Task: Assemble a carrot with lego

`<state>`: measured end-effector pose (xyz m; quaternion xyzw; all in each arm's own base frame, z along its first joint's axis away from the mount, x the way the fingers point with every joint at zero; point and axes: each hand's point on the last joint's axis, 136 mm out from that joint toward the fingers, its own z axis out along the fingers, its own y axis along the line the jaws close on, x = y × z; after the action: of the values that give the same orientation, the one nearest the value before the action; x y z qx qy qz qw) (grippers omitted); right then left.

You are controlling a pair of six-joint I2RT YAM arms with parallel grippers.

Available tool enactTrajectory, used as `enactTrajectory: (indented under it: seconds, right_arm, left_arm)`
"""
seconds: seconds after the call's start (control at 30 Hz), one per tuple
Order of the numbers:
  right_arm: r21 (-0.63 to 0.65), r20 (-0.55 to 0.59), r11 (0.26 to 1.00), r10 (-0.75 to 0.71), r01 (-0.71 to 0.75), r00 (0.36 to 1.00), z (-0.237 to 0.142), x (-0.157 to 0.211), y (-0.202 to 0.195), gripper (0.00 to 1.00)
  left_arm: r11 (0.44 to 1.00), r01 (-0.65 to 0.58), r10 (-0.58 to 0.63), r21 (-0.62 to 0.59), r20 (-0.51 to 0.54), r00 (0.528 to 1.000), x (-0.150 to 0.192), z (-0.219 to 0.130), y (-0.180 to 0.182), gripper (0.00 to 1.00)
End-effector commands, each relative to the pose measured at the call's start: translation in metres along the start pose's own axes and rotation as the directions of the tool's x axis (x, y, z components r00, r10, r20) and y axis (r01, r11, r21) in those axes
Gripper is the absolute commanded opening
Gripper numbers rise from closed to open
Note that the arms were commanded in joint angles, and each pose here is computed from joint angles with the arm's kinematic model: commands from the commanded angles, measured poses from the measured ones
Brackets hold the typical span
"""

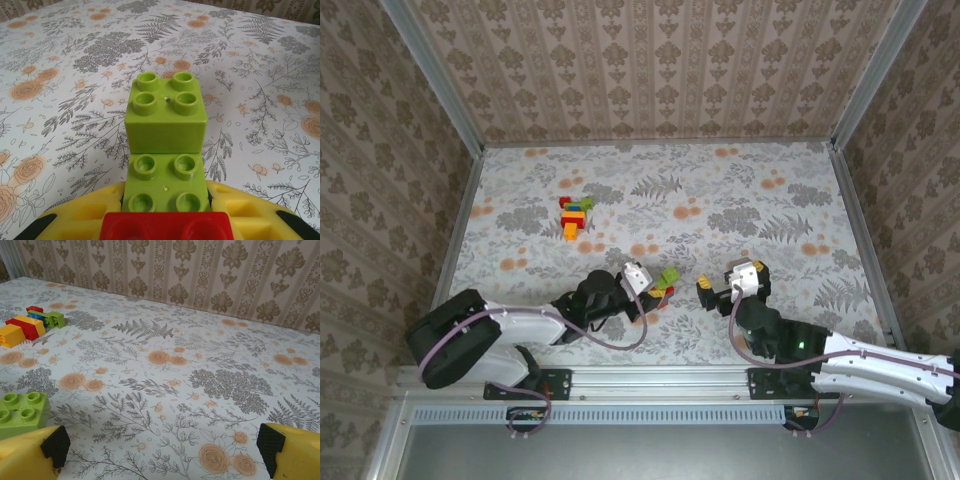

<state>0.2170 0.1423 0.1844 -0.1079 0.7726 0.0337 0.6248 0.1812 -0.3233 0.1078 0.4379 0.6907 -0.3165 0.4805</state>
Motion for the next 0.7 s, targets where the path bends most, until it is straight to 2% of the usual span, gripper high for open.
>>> enactTrajectory:
  seconds: [0.0,0.67]
  right_arm:
    - [-0.001,0.005,1.000,0.030,-0.030,1.000,-0.0012,-0.0060,-0.0019,1.00]
    - [0.004,0.001,0.999,0.033,-0.033,0.999,0.0001,-0.0036,-0.0026,1.00]
  left_arm:
    - [1.000,0.001,-0.001,0.004,0.054,0.999,-0.0174,0.0039,0.0008,0.12]
    - [1.000,0.000,0.001,-0.008,0.026,1.000,-0.0121,0.0034,-0.0064,0.12]
